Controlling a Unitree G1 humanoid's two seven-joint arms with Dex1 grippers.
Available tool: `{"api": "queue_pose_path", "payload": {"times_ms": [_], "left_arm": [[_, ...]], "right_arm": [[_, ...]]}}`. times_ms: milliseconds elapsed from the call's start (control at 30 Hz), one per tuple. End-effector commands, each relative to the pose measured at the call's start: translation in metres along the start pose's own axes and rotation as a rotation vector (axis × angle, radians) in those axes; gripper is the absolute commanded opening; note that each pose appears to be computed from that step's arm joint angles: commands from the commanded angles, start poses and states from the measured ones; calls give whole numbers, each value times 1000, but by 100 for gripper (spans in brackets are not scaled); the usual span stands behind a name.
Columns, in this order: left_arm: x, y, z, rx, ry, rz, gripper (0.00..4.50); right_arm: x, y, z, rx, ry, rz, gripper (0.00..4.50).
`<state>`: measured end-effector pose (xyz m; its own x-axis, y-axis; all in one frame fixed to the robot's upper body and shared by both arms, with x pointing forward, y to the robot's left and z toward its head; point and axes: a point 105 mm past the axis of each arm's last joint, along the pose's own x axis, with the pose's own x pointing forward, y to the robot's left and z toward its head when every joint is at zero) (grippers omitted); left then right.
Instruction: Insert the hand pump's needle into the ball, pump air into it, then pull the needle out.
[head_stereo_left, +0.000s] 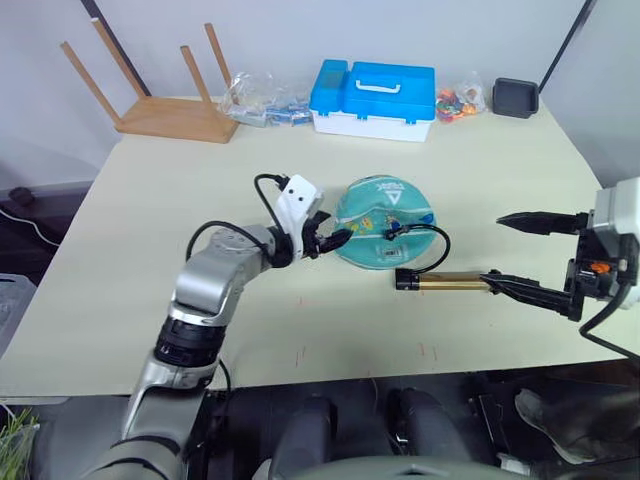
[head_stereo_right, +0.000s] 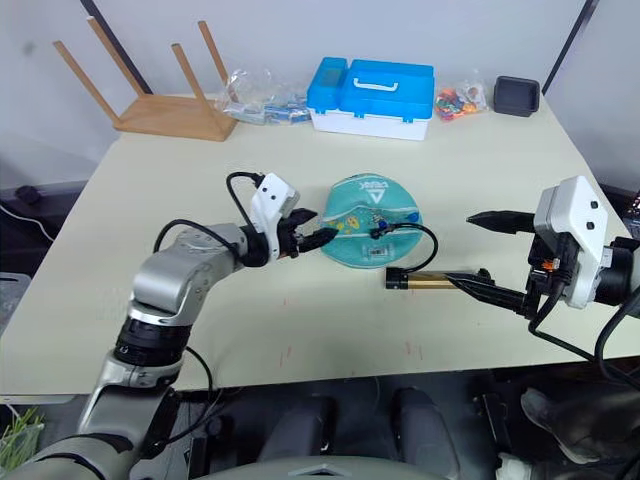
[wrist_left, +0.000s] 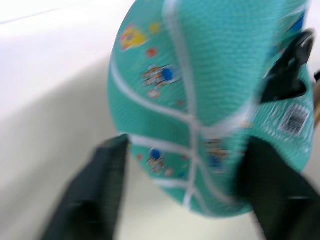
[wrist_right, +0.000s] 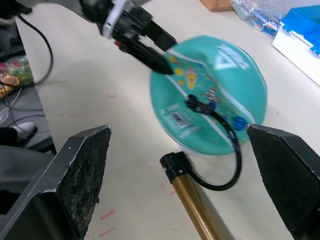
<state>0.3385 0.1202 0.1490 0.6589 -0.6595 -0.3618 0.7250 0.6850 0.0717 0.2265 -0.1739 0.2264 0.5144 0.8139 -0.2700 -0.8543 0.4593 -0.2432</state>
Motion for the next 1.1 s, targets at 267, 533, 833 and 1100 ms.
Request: {"api": "queue_pose_path", "payload": {"times_ms": [267, 533, 833, 1100], "left_arm": [[-71, -18, 25, 122, -26, -302, 446], [-48, -66, 32, 270, 80, -570, 446], [12, -106, 52, 354, 189, -704, 446], [92, -149, 52, 528, 257, -688, 446]], "right_arm": [[-20, 4, -2, 28, -2, -54, 450], [-49, 14, -23, 73, 108, -141, 450], [-80, 21, -55, 137, 195, -282, 450], [-104, 7, -82, 81, 252, -307, 450]]}}
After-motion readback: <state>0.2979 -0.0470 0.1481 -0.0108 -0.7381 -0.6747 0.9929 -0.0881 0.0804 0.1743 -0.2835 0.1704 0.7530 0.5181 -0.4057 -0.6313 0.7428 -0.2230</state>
